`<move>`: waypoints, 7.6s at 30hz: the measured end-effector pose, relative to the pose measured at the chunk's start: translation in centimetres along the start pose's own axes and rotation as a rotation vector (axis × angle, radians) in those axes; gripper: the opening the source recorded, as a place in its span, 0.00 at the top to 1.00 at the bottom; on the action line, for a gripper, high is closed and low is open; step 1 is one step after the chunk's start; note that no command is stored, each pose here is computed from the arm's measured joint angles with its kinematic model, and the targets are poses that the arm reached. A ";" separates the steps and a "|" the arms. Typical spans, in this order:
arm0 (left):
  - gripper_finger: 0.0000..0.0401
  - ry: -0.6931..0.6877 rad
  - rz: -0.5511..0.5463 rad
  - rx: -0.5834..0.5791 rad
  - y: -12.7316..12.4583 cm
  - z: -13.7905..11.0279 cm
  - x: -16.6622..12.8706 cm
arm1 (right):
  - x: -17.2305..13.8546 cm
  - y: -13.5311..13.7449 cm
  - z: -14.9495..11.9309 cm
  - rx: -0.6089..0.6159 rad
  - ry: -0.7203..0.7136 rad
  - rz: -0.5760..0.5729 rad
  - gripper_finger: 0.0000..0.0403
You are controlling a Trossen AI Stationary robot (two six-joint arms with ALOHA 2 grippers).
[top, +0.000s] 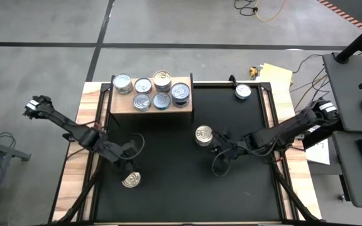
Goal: Stack canned seafood by type on shelf
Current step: Stack the blue/pink tuna can on top of the other blue/pink tuna can on the shelf
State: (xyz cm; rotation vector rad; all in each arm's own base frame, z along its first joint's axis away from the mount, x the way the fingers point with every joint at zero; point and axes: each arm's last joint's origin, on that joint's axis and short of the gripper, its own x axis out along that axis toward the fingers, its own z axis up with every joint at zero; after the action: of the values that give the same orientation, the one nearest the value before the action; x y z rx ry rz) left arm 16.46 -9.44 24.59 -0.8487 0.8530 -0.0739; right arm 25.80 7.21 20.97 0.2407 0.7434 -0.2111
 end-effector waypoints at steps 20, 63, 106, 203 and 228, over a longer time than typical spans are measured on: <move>1.00 0.336 0.166 -0.079 1.2 -2.5 2.9 | 3.4 1.2 -0.6 0.012 -0.025 0.017 0.98; 1.00 0.199 0.504 0.414 -3.2 0.9 11.0 | 3.6 2.5 1.6 -0.081 -0.272 0.106 0.98; 0.99 -0.246 0.438 0.116 2.3 -1.6 2.3 | 20.6 9.3 6.4 -0.278 -0.368 0.254 0.98; 0.10 -0.152 0.651 -0.126 -1.9 -1.4 11.7 | 21.3 11.1 3.9 -0.343 -0.253 0.235 0.98; 0.54 -0.145 0.692 -0.027 -1.6 -1.4 11.9 | 20.7 10.7 3.8 -0.385 -0.162 0.196 0.98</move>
State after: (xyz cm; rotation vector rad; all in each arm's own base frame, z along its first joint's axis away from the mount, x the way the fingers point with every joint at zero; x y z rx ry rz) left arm 23.93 -15.90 17.64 -0.5386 0.9696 0.5995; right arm 46.02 14.18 10.94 -0.0704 0.5814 0.0992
